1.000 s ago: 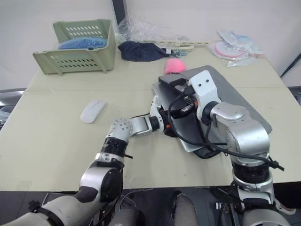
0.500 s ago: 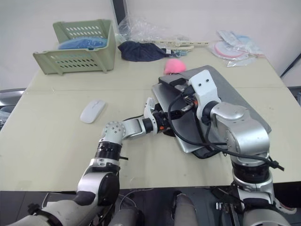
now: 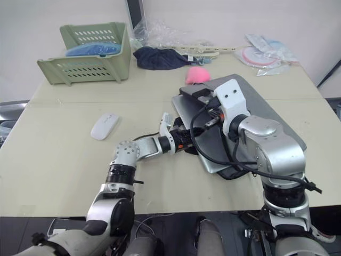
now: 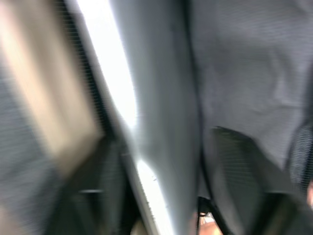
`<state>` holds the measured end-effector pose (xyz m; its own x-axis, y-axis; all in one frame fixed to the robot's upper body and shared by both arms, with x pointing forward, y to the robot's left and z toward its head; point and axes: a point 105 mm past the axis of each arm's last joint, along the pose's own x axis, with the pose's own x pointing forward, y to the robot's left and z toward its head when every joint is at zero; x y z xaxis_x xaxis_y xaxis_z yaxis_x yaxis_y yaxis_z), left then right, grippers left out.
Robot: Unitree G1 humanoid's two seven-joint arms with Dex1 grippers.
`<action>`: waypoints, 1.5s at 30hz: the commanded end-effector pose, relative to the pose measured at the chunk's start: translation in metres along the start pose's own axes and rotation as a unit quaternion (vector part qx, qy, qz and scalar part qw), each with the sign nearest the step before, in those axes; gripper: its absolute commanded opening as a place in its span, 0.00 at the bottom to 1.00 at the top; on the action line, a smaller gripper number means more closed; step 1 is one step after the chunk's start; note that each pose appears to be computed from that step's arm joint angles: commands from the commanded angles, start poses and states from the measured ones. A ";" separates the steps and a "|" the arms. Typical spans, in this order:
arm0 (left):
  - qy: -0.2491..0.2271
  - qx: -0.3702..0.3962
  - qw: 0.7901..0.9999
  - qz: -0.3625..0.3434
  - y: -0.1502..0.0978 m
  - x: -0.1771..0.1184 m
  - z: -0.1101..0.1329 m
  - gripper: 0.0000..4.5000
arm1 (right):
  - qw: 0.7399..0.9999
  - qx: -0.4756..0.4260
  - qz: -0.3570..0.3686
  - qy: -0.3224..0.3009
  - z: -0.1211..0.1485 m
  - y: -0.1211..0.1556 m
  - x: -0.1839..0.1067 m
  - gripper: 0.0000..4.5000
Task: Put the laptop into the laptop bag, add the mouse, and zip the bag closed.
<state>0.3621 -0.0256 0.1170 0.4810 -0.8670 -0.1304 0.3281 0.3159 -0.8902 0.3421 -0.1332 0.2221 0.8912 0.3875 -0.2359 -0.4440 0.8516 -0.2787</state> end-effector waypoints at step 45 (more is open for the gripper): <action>0.061 0.010 0.995 -0.077 -0.063 0.069 -0.037 0.04 | 0.998 -0.020 0.004 -0.055 0.029 0.007 -0.003 0.00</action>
<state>0.3733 -0.0596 0.1293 0.4545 -0.8856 -0.0957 0.3487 0.2757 -0.8958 0.3444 -0.1343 0.2247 0.9011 0.3703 -0.2255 -0.4243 0.8601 -0.2831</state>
